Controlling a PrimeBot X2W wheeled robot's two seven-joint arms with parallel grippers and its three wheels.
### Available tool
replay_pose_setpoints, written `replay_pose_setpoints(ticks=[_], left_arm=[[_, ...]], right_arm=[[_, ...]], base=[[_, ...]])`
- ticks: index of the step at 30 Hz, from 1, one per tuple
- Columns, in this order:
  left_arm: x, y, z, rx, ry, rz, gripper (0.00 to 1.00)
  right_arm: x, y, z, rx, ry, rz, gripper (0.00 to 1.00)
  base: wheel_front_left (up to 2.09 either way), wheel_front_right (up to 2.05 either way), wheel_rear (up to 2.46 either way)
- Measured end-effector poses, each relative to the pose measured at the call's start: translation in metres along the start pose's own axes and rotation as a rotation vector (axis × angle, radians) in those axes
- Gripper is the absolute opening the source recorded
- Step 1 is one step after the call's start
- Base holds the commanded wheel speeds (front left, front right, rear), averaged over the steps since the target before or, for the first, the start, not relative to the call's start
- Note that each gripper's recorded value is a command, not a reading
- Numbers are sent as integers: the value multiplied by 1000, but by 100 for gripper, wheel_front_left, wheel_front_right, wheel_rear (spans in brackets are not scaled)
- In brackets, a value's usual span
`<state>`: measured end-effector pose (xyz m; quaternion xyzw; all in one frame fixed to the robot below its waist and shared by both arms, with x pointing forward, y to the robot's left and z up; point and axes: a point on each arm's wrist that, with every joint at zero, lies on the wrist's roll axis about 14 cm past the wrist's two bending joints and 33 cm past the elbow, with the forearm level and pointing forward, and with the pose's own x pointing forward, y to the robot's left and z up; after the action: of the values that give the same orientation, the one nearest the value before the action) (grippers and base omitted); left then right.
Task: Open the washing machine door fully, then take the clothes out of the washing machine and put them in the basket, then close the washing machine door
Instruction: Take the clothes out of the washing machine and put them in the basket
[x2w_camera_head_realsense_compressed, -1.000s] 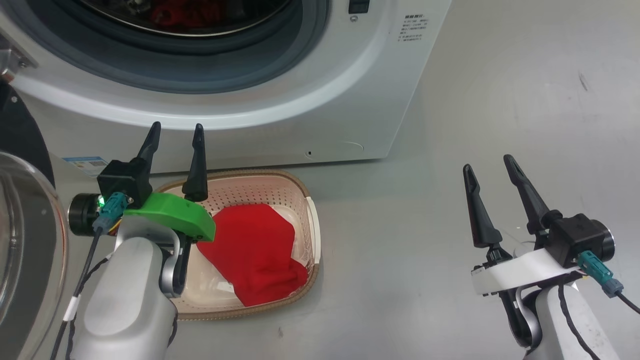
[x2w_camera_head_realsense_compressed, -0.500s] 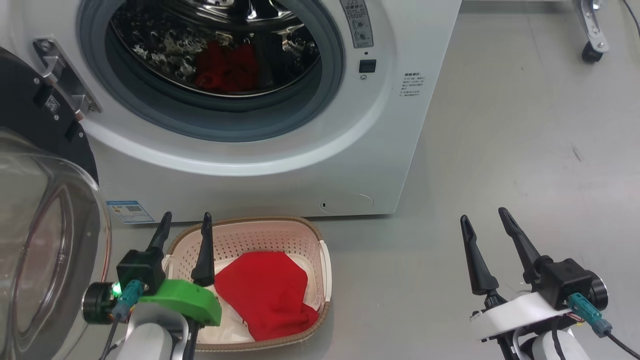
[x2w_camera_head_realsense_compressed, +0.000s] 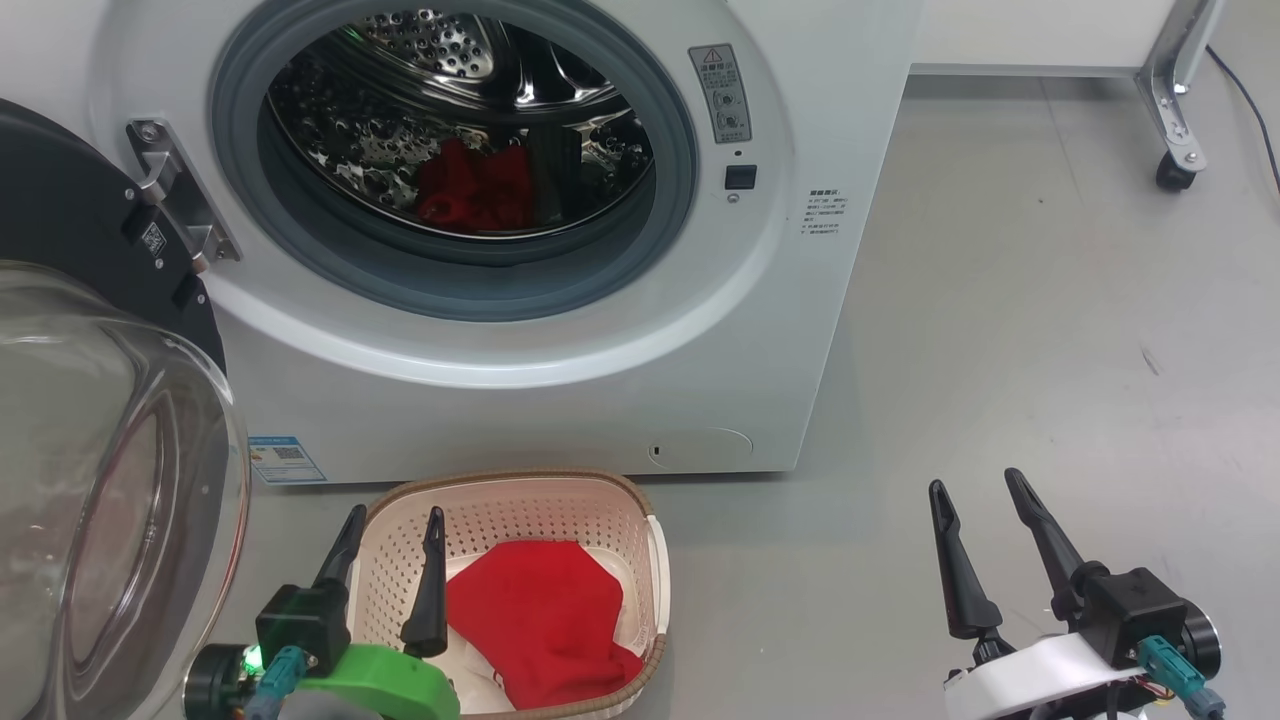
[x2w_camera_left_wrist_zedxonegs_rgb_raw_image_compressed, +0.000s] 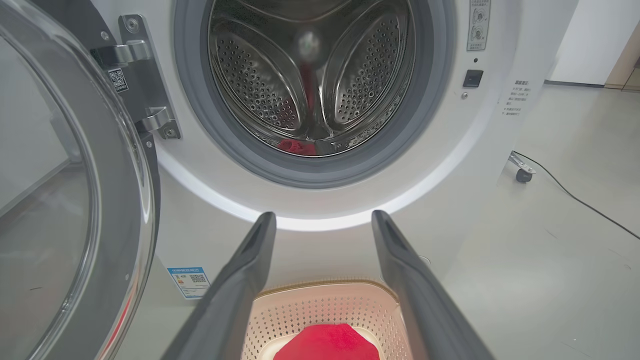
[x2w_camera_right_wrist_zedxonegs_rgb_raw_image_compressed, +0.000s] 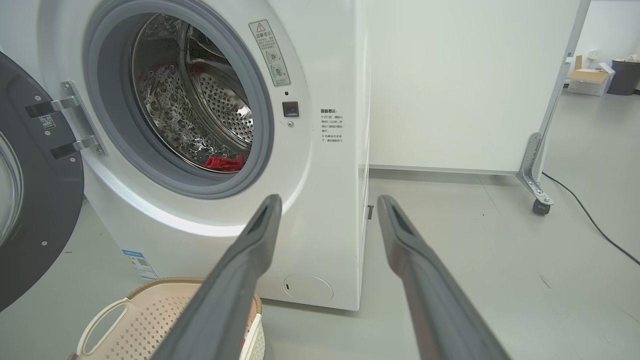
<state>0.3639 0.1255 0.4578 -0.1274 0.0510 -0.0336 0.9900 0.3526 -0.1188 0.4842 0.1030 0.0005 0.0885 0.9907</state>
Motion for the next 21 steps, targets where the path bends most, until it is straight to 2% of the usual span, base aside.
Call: replay_pose_setpoints(ticks=[21], left_arm=[[-9, -10, 7, 0, -28, -21, 100]], right_arm=[[-6, 3, 2, 0, -6, -8, 100]], base=[[0, 0, 0]])
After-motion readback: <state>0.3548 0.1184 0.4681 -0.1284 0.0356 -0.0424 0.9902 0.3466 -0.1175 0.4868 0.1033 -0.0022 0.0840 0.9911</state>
